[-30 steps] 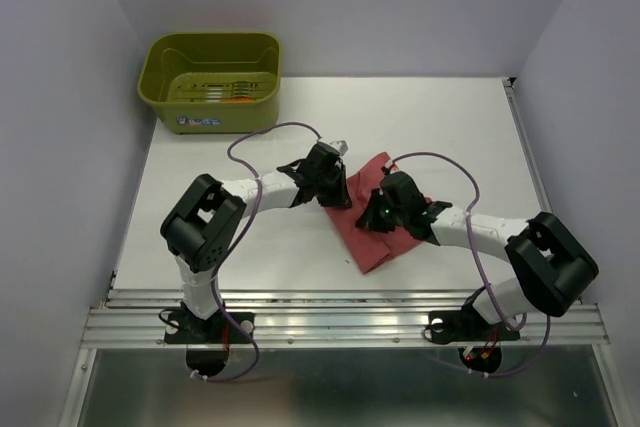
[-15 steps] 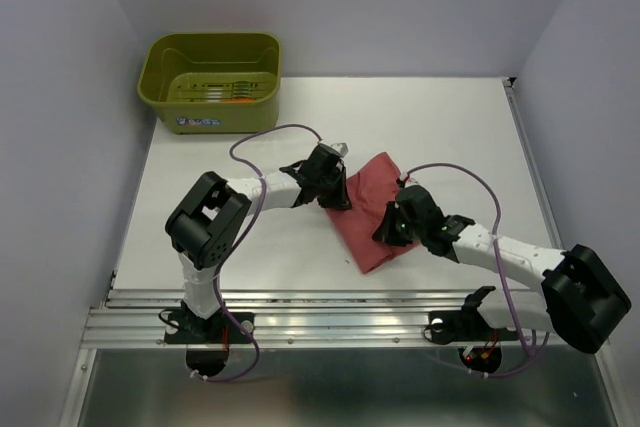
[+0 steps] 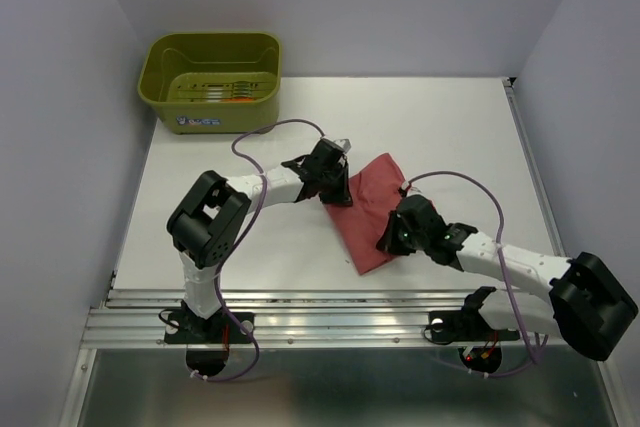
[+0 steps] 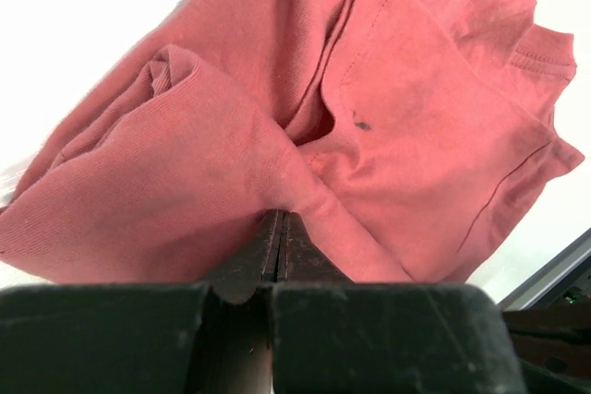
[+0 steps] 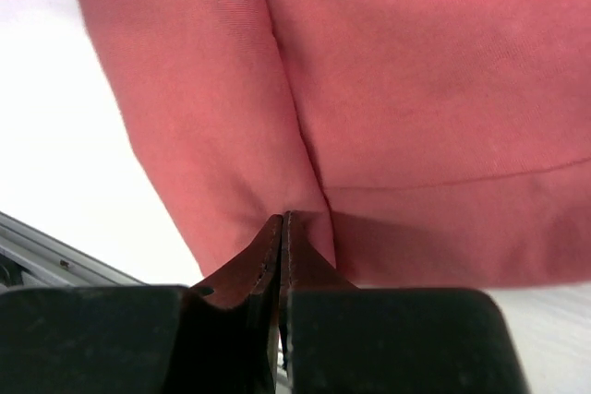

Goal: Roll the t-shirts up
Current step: Roll the T-shirt to the center of the board.

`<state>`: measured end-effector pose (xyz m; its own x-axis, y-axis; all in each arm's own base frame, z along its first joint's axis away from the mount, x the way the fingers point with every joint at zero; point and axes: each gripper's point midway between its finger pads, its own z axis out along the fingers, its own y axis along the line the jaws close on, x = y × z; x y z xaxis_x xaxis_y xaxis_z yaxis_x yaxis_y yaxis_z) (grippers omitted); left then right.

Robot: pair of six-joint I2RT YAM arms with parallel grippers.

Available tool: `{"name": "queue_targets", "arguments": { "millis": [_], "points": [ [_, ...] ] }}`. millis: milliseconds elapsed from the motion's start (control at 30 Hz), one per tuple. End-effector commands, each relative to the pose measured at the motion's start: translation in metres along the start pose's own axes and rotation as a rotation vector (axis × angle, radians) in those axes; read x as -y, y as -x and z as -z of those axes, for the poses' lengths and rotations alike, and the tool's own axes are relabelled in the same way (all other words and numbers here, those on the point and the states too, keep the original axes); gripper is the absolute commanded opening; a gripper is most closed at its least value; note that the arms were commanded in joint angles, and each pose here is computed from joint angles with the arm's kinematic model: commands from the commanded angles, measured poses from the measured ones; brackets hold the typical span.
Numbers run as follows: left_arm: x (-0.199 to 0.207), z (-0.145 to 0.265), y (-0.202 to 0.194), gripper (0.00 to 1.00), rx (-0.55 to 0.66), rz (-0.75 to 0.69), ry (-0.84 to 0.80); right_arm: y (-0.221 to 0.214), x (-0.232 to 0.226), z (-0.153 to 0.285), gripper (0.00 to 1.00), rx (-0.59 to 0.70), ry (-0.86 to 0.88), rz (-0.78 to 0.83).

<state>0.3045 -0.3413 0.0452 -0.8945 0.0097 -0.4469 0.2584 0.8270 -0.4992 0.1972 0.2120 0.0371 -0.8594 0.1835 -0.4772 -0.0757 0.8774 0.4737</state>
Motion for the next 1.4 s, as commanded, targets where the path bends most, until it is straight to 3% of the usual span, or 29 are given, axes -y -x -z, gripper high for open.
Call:
{"name": "queue_targets", "arguments": {
  "millis": [0, 200, 333, 600, 900, 1100, 1167, 1267, 1333, 1367],
  "points": [
    [0.028, 0.034, 0.037, 0.0, 0.085, -0.055, -0.033, 0.022, -0.001, 0.022, 0.02, 0.056, -0.074, 0.084],
    [0.046, 0.076, 0.068, 0.0, 0.179, -0.075, -0.043, 0.045, -0.027, 0.043, 0.13, 0.119, -0.113, 0.215],
    [0.04, 0.094, 0.073, 0.02, 0.203, -0.075, -0.038, 0.032, -0.042, 0.045, 0.32, 0.103, -0.167, 0.347],
    [-0.011, 0.128, 0.077, 0.15, 0.274, 0.02, 0.078, 0.001, -0.053, 0.039, 0.52, 0.09, -0.272, 0.542],
    [-0.047, 0.138, 0.073, 0.19, 0.293, 0.094, 0.128, -0.019, -0.06, 0.011, 0.63, 0.06, -0.314, 0.642],
    [-0.049, 0.129, 0.067, 0.19, 0.271, 0.106, 0.121, -0.034, -0.054, -0.007, 0.63, 0.027, -0.301, 0.657],
    [-0.05, 0.127, 0.065, 0.19, 0.268, 0.113, 0.118, -0.04, -0.048, -0.014, 0.59, 0.014, -0.313, 0.659],
    [-0.054, 0.12, 0.058, 0.22, 0.251, 0.123, 0.12, -0.044, -0.038, -0.018, 0.44, 0.016, -0.34, 0.648],
    [-0.056, 0.115, 0.051, 0.29, 0.233, 0.129, 0.111, -0.044, -0.035, -0.019, 0.32, 0.024, -0.349, 0.639],
    [-0.058, 0.112, 0.045, 0.41, 0.219, 0.138, 0.109, -0.042, -0.036, -0.018, 0.28, 0.031, -0.348, 0.636]
  ]
}}
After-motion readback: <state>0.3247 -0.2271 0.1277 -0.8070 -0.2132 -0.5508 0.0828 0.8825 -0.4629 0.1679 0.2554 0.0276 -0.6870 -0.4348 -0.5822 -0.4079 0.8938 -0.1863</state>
